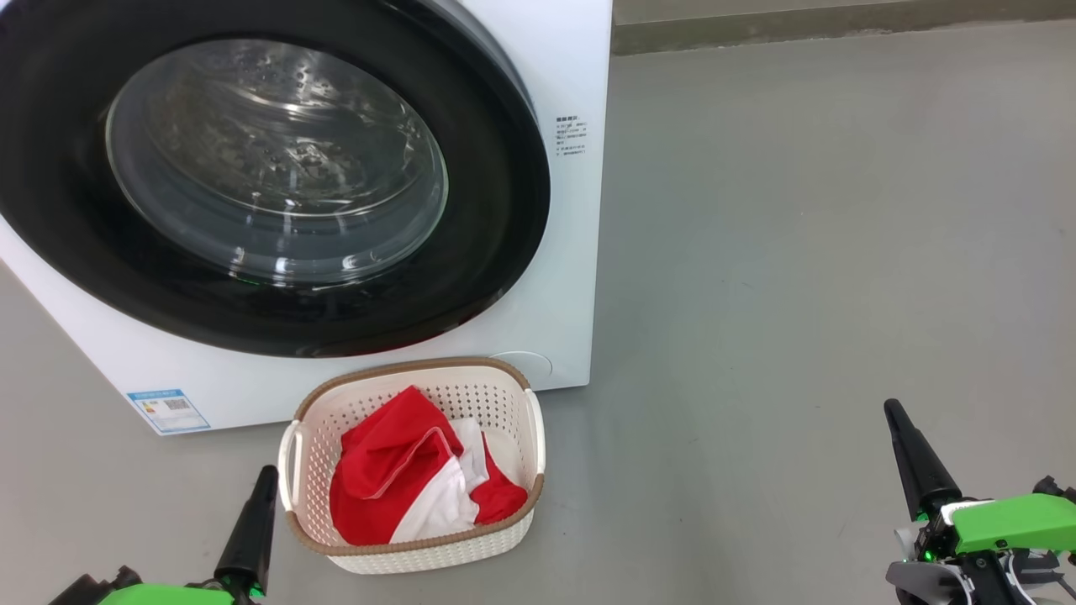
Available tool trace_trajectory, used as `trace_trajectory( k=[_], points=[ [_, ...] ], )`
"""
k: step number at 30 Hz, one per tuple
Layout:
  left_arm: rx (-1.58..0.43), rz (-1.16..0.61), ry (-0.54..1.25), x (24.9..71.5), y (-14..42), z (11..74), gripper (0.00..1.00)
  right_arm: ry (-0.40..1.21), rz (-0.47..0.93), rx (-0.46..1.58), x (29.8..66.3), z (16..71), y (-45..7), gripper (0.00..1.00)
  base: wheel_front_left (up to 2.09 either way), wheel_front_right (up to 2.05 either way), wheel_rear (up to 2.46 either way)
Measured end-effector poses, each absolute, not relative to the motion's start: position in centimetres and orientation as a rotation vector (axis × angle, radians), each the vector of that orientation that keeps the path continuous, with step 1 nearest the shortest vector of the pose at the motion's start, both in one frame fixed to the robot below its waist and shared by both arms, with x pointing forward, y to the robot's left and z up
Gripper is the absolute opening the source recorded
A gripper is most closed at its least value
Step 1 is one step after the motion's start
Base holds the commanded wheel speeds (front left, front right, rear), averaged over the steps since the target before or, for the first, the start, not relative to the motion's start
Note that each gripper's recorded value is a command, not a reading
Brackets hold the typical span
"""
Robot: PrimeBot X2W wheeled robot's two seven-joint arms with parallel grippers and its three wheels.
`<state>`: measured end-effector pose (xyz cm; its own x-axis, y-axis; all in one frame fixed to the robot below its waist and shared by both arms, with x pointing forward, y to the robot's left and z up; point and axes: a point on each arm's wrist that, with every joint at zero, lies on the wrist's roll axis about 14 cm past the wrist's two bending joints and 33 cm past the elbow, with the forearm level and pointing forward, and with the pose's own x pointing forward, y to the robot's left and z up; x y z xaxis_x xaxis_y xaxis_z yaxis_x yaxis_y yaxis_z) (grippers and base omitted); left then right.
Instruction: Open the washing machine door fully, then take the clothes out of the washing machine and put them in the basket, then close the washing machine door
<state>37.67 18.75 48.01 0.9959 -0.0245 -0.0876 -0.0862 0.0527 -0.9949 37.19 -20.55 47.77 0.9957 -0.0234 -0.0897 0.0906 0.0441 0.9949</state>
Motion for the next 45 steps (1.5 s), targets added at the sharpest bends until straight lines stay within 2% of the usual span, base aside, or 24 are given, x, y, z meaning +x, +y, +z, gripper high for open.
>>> trace_trajectory(
  k=[7,45],
  points=[
    [-1.573,0.043,0.087,37.7,18.73,48.07,0.0,0.035,-0.074,1.577,37.64,48.36,-20.55,0.0,0.0,0.0,0.0],
    [-1.573,0.043,0.087,37.7,18.74,48.08,0.0,0.034,-0.076,1.581,37.63,48.34,-20.57,0.0,0.0,0.0,0.0]
  ],
)
